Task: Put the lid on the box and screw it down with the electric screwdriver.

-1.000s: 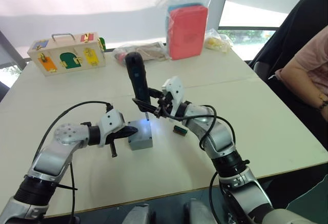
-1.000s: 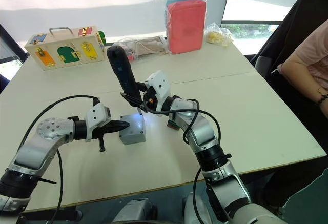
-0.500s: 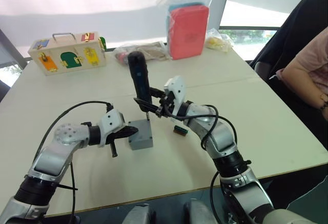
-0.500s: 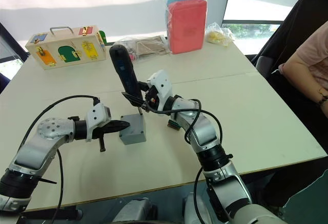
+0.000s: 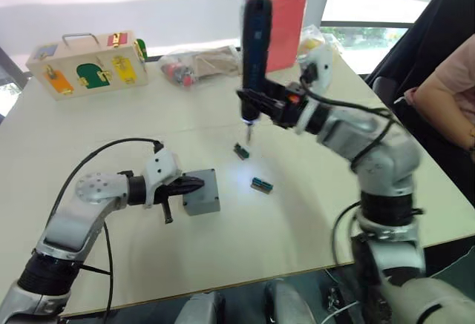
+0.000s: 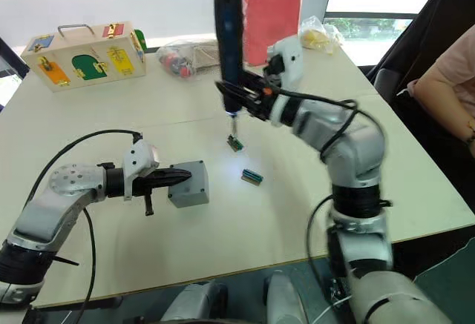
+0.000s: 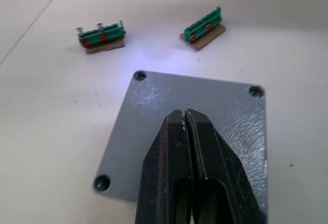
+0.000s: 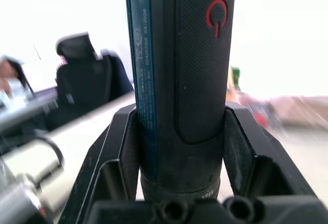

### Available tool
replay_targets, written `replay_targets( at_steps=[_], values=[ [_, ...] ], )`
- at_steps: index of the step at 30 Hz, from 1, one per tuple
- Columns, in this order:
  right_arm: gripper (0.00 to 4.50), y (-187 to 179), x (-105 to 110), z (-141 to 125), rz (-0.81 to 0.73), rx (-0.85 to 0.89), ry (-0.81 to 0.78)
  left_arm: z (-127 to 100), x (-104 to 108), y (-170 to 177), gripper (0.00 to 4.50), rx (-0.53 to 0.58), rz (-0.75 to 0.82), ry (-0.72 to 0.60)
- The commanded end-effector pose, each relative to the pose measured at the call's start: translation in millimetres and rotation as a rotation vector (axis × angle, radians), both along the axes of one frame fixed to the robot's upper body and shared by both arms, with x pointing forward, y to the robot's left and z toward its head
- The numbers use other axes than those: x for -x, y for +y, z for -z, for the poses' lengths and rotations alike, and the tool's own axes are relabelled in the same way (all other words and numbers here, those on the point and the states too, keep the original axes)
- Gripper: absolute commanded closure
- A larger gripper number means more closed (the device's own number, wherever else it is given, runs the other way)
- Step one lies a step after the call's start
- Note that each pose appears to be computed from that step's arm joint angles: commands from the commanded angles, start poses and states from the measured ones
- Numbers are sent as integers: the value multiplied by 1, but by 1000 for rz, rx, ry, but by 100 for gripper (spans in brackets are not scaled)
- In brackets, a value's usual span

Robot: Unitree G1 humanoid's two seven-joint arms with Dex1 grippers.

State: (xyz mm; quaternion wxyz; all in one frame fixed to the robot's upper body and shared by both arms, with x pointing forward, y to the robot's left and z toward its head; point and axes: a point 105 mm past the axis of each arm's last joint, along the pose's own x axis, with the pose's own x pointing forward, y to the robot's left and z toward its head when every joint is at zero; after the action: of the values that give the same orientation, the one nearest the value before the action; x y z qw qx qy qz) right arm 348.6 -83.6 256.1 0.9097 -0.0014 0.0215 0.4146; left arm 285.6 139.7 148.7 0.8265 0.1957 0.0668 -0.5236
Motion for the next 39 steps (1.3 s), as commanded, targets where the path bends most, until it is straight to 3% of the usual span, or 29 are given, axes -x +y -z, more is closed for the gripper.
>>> replay_targets(
  at_steps=[1, 10, 18, 21, 22, 27, 29, 32, 35, 39],
  values=[
    [267, -32, -6, 10, 112, 134, 149, -30, 7, -2, 450, 28, 40, -67],
    [267, -91, 1, 66, 283, 530, 557, -55, 21, 0, 450, 40, 70, -95],
    [267, -119, -8, 112, 419, 608, 781, -60, 26, 1, 450, 62, 58, -105],
    [267, -121, -13, 124, 421, 629, 795, -60, 26, -3, 450, 70, 57, -108],
    [221, -121, -16, 126, 422, 629, 794, -60, 26, -3, 450, 72, 52, -112],
    [33, -125, -27, 114, 428, 629, 734, -58, 23, -4, 450, 76, 34, -113],
    [6, -127, -35, 100, 434, 653, 636, -57, 19, -1, 450, 77, 10, -114],
    [6, -120, -40, 76, 398, 655, 516, -56, 14, 5, 450, 78, -32, -114],
    [6, -89, -36, 36, 258, 653, 291, -51, 7, 19, 450, 68, -93, -95],
    [104, -52, -25, 19, 117, 539, 169, -31, 0, 34, 450, 37, -151, -54]
  ],
)
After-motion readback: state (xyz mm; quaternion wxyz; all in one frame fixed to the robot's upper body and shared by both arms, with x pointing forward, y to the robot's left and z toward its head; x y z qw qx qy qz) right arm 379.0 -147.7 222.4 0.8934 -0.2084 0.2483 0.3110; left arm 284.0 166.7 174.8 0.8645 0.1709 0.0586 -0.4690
